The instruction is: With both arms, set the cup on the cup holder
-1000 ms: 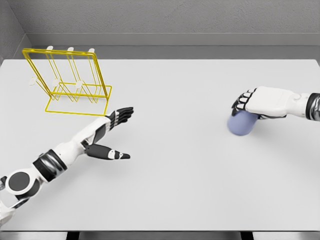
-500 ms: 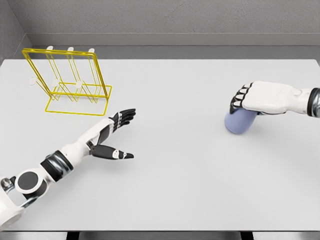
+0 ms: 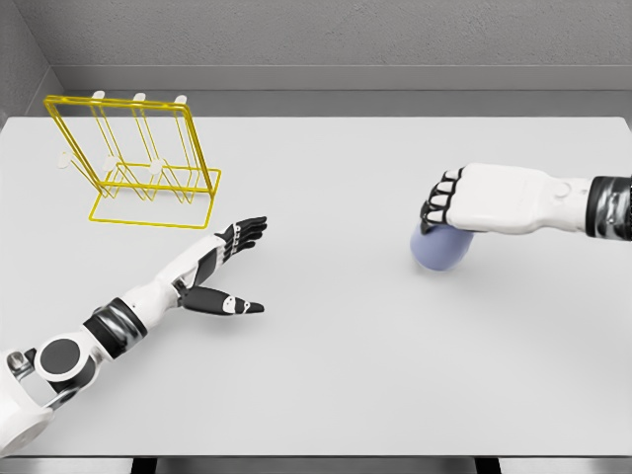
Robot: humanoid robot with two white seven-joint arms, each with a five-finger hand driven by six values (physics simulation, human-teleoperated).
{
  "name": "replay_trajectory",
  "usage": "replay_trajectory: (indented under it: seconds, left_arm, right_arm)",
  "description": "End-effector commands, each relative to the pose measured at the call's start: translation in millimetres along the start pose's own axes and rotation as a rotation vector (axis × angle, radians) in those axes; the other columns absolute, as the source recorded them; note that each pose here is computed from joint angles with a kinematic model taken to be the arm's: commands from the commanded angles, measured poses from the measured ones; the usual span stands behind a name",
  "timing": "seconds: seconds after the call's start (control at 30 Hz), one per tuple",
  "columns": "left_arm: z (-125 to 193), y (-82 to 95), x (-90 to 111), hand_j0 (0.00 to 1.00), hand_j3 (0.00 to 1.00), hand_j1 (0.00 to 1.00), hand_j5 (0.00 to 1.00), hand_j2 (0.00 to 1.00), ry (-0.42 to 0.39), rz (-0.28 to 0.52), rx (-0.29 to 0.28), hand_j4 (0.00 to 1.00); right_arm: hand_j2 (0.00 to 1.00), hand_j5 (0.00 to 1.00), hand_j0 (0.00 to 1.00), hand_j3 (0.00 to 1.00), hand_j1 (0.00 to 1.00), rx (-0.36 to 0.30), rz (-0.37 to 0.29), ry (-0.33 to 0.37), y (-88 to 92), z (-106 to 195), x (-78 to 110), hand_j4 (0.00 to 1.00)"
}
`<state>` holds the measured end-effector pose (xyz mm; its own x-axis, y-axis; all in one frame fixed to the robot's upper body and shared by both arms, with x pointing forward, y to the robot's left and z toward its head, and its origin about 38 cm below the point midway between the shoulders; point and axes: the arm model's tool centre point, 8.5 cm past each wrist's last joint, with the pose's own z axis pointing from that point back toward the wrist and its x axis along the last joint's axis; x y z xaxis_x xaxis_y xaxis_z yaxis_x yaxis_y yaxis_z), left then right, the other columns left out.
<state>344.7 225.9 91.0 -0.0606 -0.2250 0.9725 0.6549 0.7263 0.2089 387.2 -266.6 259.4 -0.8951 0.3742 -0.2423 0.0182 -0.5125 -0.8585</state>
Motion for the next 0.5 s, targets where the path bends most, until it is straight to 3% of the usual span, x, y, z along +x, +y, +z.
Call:
replay_trajectory:
  seconds: [0.0,0.47]
  left_arm:
    - [-0.6,0.2,-2.1,1.00,1.00,1.00,1.00,1.00,0.004,0.003,0.003,1.00]
    - [-1.3,-0.1,-4.7,1.00,1.00,1.00,1.00,1.00,0.009,0.007,0.007,1.00]
  right_arm:
    - [0.60,0.60,0.60,0.60,0.60,-0.018,-0.005,-0.012,-3.3,-5.6,2.7,0.60]
    - [0.60,0.60,0.60,0.60,0.60,-0.103,-0.008,-0.079,-21.7,-38.5,16.5,0.60]
